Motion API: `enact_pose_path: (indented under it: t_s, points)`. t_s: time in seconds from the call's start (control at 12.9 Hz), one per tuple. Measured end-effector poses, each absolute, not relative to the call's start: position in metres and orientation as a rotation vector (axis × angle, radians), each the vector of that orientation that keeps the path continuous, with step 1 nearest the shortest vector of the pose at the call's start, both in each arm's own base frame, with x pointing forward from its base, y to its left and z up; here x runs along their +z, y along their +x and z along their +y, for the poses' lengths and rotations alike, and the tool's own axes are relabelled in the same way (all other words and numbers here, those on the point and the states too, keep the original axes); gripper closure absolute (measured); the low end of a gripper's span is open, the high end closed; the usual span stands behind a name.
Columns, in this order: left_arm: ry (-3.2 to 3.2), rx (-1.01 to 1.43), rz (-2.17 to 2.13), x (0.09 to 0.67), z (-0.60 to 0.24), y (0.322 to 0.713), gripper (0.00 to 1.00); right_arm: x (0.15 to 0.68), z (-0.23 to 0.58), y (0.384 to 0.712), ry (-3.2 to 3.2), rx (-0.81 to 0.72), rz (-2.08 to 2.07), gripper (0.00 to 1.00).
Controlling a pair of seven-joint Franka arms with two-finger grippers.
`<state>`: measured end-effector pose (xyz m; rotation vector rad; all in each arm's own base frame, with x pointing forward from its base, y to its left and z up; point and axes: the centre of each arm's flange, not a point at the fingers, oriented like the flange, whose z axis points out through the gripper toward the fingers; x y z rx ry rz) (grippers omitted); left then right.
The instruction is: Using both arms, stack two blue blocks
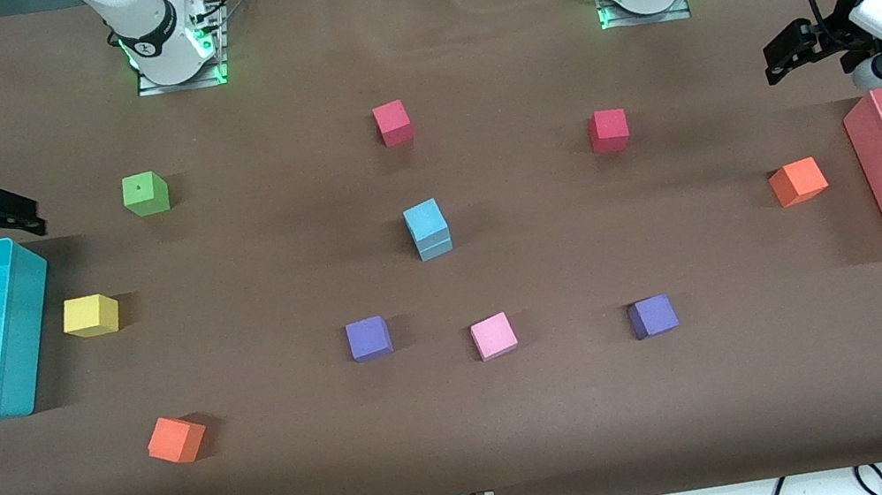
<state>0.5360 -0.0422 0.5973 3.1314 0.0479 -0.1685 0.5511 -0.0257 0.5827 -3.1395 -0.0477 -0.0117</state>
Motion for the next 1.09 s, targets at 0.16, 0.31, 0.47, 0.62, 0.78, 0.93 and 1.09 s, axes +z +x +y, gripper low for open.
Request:
enact_pose_path:
  t_s: [0.16, 0.31, 0.47, 0.62, 0.78, 0.93, 1.09]
  points:
    - [3.132, -0.167, 0.048, 0.598, -0.042, 0.536, 0.00, 0.605, -0.036, 0.536, -3.144, -0.039, -0.017, 0.00]
    - [3.132, -0.169, 0.048, 0.598, -0.042, 0.535, 0.00, 0.612, -0.039, 0.526, -3.178, 0.010, -0.021, 0.00]
    - [3.132, -0.170, 0.048, 0.598, -0.042, 0.535, 0.00, 0.616, -0.030, 0.526, -3.206, 0.055, -0.053, 0.00]
    - [3.132, -0.169, 0.048, 0.598, -0.042, 0.535, 0.00, 0.616, -0.020, 0.529, -3.208, 0.067, -0.068, 0.00]
    - [3.132, -0.170, 0.047, 0.598, -0.042, 0.535, 0.00, 0.613, -0.017, 0.535, -3.192, 0.076, -0.066, 0.00]
    - [3.132, -0.170, 0.047, 0.598, -0.042, 0.535, 0.00, 0.610, -0.015, 0.541, -3.177, 0.093, -0.063, 0.00]
    - [3.132, -0.172, 0.047, 0.598, -0.042, 0.535, 0.00, 0.610, -0.015, 0.545, -3.173, 0.098, -0.062, 0.00]
